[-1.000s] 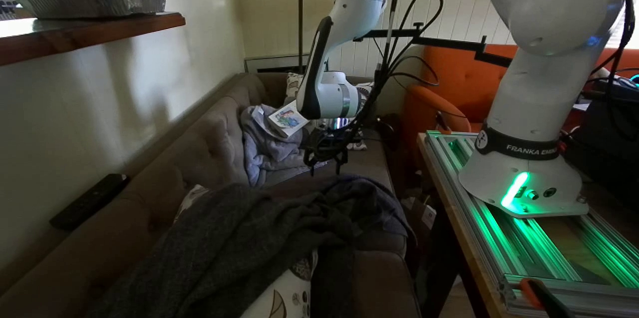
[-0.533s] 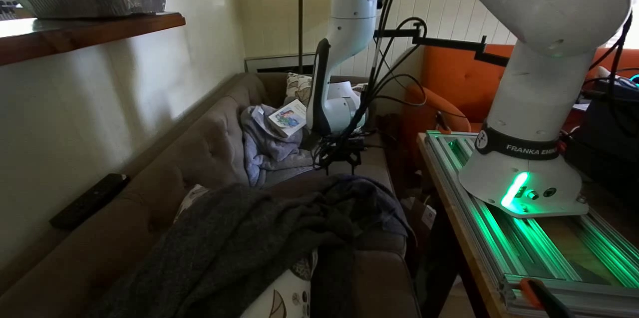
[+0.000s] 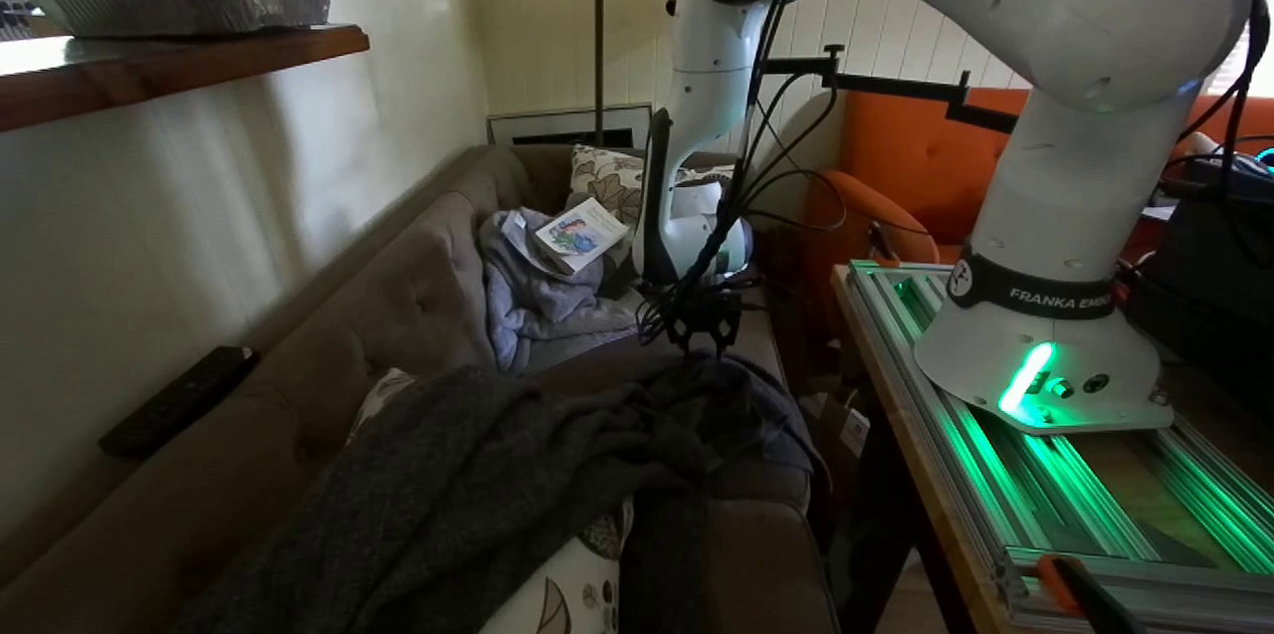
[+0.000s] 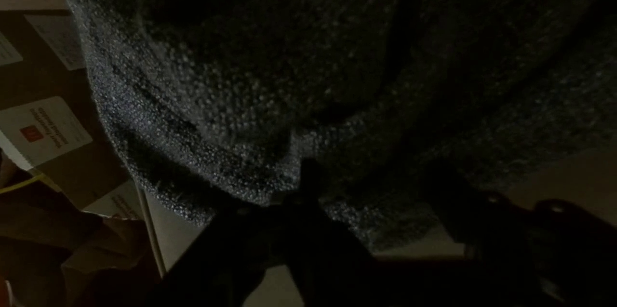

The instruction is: Move the grey cloth to the left and place it over the white pillow.

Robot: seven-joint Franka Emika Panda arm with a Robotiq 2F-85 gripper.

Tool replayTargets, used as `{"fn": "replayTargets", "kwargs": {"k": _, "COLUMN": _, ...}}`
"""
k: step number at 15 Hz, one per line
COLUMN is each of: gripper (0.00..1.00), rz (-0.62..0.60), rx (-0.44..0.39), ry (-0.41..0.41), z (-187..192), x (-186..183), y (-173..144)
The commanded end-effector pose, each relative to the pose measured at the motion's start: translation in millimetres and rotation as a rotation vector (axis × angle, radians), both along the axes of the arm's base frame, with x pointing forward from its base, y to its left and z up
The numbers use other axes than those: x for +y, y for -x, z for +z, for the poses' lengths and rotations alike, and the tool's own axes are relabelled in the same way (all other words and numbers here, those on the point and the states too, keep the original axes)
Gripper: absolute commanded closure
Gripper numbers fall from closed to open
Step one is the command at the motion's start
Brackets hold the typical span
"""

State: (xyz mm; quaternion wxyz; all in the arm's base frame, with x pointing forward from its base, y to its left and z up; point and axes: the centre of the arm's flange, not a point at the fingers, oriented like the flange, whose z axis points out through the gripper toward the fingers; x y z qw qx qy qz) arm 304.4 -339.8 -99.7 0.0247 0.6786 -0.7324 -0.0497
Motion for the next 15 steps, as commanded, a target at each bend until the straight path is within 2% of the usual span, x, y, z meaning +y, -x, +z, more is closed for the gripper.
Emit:
{"fn": "replayTargets", "kwargs": {"k": 1, "gripper": 0.7, "rz": -0.02, "rx": -0.037, "ry": 0.001, "z": -7.3, "x": 0.5, "y": -10.2}}
{"fn": "replayTargets", "kwargs": {"k": 5, "gripper": 0.97, "rz": -0.001, "rx": -0.065, "ry": -0.011, "z": -2.9, "x": 5.9, "y": -22.8}}
{"fn": "replayTargets", "kwargs": {"k": 6, "gripper": 1.0, "rz": 0.003, "rx": -0.07, "ry": -0.013, "z": -2.0, "x": 7.2, "y": -25.0}}
{"fn": "replayTargets", "kwargs": {"k": 10, "gripper": 0.99, "rz": 0.028, "rx": -0.12, "ry": -0.053, "z": 7.3, "x": 16.3, "y": -34.2}}
{"fn": "replayTargets", "kwargs": {"k": 12, "gripper": 0.99, "rz": 0.067, "rx": -0.213, "ry": -0.096, "z": 31.7, "x": 30.2, "y": -46.4}}
{"fn": "replayTargets", "kwargs": {"k": 13, "gripper": 0.99, "rz": 0.114, "rx": -0.257, "ry": -0.087, "z": 56.1, "x": 42.8, "y": -55.8}}
{"fn": "replayTargets", "kwargs": {"k": 15, "gripper": 0.99, "rz": 0.217, "rx": -0.308, "ry": -0.01, "z": 97.9, "x": 63.8, "y": -71.9}}
